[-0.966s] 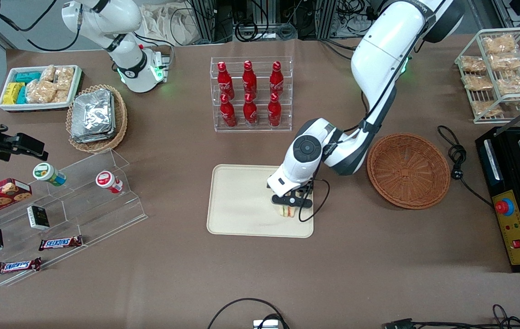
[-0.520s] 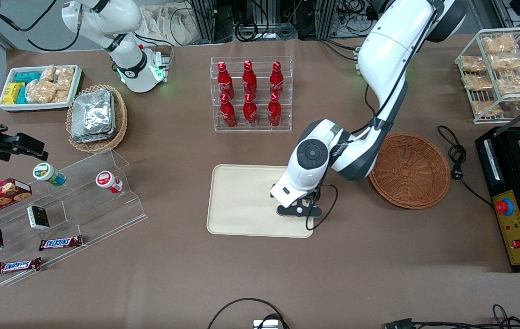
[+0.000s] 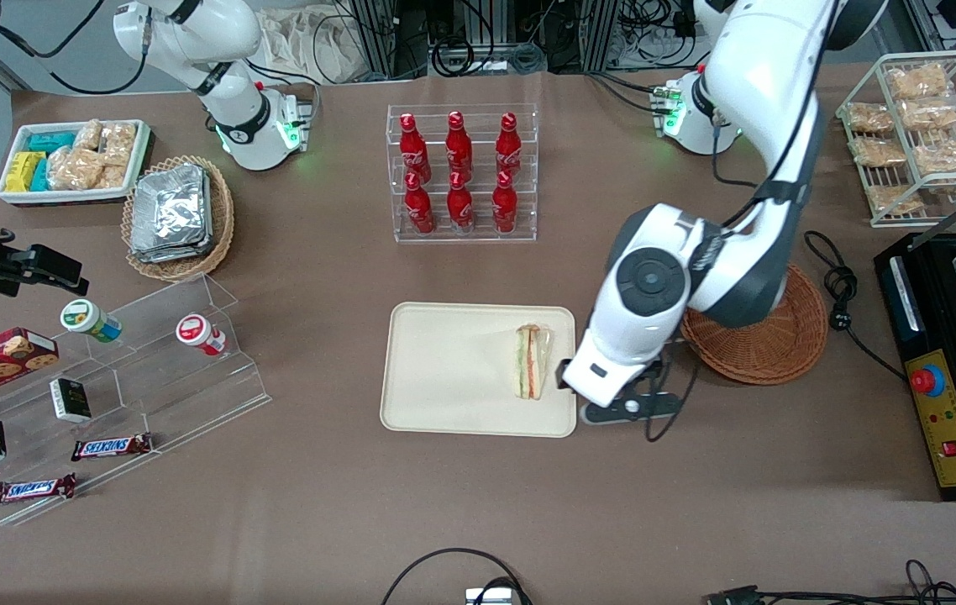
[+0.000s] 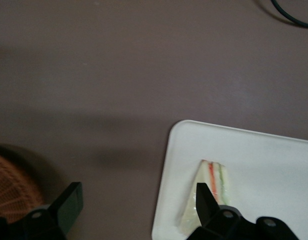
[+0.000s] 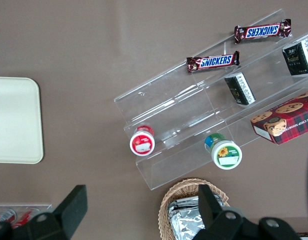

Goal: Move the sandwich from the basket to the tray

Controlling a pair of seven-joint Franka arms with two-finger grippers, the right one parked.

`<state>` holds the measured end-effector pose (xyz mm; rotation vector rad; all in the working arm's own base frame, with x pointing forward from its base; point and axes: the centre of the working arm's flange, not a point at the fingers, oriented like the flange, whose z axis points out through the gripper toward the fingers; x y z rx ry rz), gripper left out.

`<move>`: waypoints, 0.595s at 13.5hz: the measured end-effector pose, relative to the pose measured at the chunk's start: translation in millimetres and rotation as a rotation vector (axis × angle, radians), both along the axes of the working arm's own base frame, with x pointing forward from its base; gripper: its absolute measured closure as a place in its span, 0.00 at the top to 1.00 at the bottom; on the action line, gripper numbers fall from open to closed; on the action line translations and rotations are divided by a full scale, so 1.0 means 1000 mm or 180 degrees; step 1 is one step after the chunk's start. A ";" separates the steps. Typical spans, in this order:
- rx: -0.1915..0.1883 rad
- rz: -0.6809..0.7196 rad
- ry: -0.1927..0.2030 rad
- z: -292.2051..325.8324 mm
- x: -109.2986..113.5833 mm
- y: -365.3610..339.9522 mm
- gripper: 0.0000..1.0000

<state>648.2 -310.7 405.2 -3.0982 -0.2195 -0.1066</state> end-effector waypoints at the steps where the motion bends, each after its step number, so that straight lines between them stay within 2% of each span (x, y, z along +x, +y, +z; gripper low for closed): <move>1: 0.0015 0.0100 0.0003 0.016 0.005 0.023 1.00; 3: 0.0035 0.0183 0.0000 0.047 0.012 0.068 1.00; 8: 0.0109 0.0096 0.0112 0.096 0.013 0.154 1.00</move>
